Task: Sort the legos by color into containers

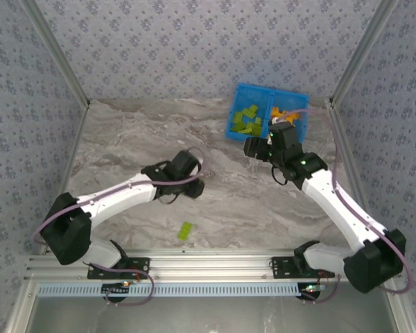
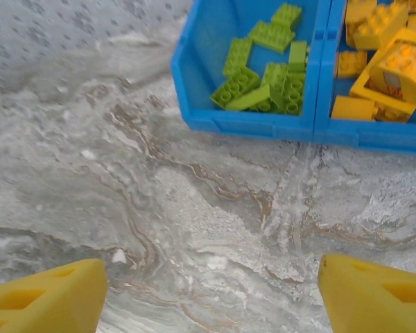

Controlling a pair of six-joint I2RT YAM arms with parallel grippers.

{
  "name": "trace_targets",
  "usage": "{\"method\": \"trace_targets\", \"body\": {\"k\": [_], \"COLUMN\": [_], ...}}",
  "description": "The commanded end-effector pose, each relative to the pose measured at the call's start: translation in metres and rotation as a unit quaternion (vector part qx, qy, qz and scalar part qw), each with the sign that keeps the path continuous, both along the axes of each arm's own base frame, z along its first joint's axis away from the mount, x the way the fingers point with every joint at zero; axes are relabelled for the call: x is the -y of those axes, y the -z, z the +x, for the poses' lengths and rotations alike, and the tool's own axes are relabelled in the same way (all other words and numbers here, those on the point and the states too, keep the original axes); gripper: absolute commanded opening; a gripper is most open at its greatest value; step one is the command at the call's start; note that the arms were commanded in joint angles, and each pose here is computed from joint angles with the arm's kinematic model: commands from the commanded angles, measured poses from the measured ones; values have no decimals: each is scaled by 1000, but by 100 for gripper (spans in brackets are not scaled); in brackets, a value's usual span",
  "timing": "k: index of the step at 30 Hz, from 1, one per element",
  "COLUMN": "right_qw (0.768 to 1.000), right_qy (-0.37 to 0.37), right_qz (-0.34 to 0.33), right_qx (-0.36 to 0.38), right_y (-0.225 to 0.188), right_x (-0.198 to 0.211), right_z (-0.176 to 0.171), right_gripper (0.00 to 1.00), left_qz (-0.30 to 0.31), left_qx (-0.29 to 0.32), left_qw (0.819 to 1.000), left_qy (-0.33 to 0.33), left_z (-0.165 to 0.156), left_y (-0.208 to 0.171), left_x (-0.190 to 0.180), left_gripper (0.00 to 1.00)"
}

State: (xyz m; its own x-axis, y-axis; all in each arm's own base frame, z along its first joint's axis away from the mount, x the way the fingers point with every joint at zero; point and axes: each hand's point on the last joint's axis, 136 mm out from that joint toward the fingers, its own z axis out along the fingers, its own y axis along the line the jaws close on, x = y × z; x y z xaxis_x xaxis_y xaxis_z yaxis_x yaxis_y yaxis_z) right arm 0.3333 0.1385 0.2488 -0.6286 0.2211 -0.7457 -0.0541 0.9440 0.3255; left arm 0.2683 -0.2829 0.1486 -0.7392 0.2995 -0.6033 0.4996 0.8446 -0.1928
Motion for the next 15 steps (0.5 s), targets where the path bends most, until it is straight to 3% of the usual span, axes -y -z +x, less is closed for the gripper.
{"method": "trace_targets", "body": {"k": [1, 6, 11, 15], "right_qw": [999, 998, 997, 997], "right_qy": [35, 59, 73, 74], "right_qz": [8, 6, 0, 0], "right_qx": [6, 22, 23, 22], "right_y": [-3, -4, 3, 7], "right_x": [16, 35, 52, 58], "right_z": [-14, -33, -51, -61], "right_gripper": [83, 92, 100, 100], "left_qz": [-70, -84, -76, -54], "left_qx": [124, 178, 204, 216], "left_qw": [989, 979, 974, 973], "left_qy": [29, 44, 71, 68], "left_z": [42, 98, 147, 189], "left_y": [-82, -112, -117, -113], "left_x": [42, 85, 127, 156], "left_gripper": [31, 31, 31, 33]}}
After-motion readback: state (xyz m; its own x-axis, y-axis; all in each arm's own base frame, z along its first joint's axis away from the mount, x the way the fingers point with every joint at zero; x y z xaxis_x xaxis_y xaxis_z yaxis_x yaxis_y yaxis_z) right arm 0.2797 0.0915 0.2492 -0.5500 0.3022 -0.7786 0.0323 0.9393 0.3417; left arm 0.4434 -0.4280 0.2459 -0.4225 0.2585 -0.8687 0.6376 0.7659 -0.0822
